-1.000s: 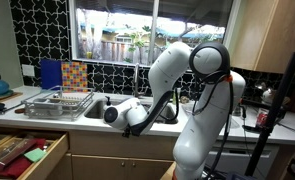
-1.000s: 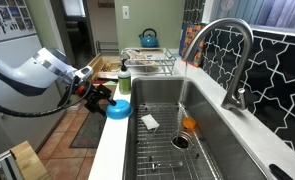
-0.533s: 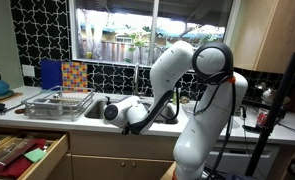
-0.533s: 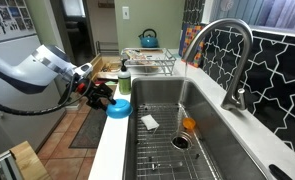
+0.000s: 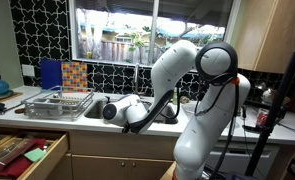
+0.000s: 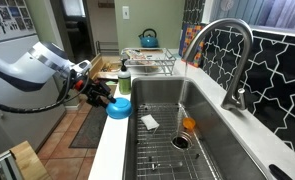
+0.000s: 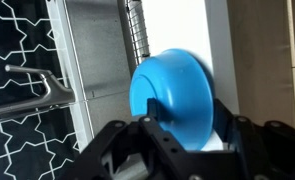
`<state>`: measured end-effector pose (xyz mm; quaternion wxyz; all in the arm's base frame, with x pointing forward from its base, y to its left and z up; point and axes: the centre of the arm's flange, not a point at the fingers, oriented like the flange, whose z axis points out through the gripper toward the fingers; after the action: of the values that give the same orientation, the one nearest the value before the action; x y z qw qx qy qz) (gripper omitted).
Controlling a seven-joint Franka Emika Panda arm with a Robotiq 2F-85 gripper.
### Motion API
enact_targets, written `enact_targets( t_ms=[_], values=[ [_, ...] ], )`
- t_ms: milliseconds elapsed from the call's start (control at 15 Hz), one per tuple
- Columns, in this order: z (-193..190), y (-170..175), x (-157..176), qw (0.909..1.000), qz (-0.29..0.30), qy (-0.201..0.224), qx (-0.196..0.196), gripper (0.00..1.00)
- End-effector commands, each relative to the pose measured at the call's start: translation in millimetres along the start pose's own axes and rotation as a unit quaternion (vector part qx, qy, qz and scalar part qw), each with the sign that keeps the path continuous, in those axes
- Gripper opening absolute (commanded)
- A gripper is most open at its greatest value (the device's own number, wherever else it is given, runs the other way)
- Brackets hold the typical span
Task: Pick up the upside down positioned blue bowl and rinse it under the running tap before putting it down in its original position
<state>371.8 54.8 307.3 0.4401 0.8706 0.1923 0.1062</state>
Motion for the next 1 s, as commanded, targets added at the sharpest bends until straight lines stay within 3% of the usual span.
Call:
enact_targets(
  t_ms=[0, 200, 533, 600, 800, 867, 933],
  values=[
    [-11, -7, -16, 0.9998, 0.001, -0.010, -0.019, 0.30],
    [-18, -5, -17, 0.9992, -0.004, -0.009, -0.039, 0.29],
    [-26, 19, -20, 0.9940, 0.001, -0.011, -0.109, 0.29],
    [-18, 11, -4, 0.9962, -0.010, -0.017, -0.085, 0.54],
    [-23, 19, -8, 0.9954, 0.001, -0.016, -0.094, 0.54],
    [-23, 20, -9, 0.9954, 0.001, -0.016, -0.095, 0.29],
    [-18, 21, -7, 0.9940, 0.002, -0.015, -0.109, 0.29]
  ],
)
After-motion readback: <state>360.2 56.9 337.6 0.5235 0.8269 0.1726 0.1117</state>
